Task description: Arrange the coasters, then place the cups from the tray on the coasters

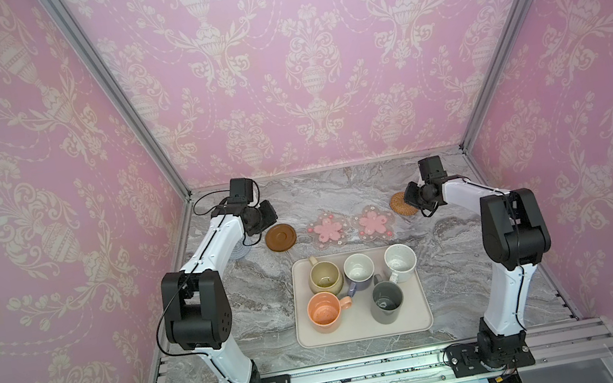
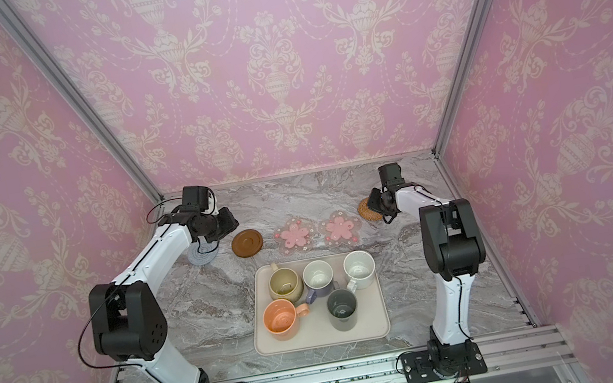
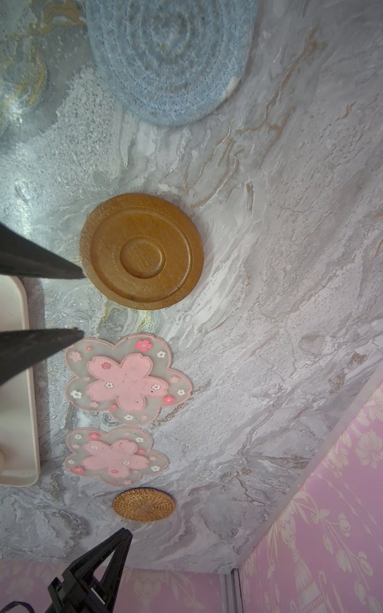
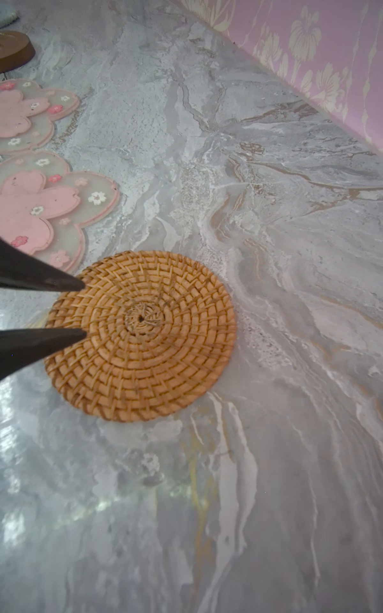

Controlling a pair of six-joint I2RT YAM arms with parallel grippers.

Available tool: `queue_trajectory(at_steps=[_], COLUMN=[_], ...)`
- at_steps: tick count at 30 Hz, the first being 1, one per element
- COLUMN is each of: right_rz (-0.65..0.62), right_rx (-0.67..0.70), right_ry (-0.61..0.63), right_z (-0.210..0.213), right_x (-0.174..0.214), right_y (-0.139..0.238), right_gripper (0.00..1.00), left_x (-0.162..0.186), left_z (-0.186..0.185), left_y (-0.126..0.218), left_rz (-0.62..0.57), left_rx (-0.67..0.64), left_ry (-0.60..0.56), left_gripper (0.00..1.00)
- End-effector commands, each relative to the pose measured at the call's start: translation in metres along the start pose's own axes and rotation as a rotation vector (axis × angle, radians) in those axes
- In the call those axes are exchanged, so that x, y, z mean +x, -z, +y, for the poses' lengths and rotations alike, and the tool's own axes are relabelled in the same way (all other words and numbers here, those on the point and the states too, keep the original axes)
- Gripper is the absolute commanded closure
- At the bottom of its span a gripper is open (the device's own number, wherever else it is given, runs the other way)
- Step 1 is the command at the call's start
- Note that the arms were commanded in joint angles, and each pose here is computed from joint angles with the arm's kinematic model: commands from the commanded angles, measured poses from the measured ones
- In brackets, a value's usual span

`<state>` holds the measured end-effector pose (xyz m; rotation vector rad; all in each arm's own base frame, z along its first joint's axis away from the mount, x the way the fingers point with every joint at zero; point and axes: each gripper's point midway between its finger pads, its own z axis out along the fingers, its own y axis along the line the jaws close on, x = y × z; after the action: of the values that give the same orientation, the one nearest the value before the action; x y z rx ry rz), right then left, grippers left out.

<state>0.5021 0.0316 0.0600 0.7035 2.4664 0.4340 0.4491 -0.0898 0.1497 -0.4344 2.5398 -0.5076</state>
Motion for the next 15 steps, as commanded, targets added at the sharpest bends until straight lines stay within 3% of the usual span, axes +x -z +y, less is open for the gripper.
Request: queue_trajectory(at_steps=[1, 15], right_rz=[-0.014, 0.037], right_rx=[-0.071, 0.008], right_ry=[-0.045, -0.083], right_z=[0.016, 0.006], right_x=[-0.011, 0.003], right_y=[-0.010, -0.041], right_gripper=[0.75, 0.84], left_x=[0.007, 0.010], left_z=[0.005, 0.006], left_y=[-0.006, -0.033], left_rz=[0.022, 0.066], left_rx=[-0.024, -0.008], left_ry=[-0.002, 0.006], left_gripper=[0.71, 0.71])
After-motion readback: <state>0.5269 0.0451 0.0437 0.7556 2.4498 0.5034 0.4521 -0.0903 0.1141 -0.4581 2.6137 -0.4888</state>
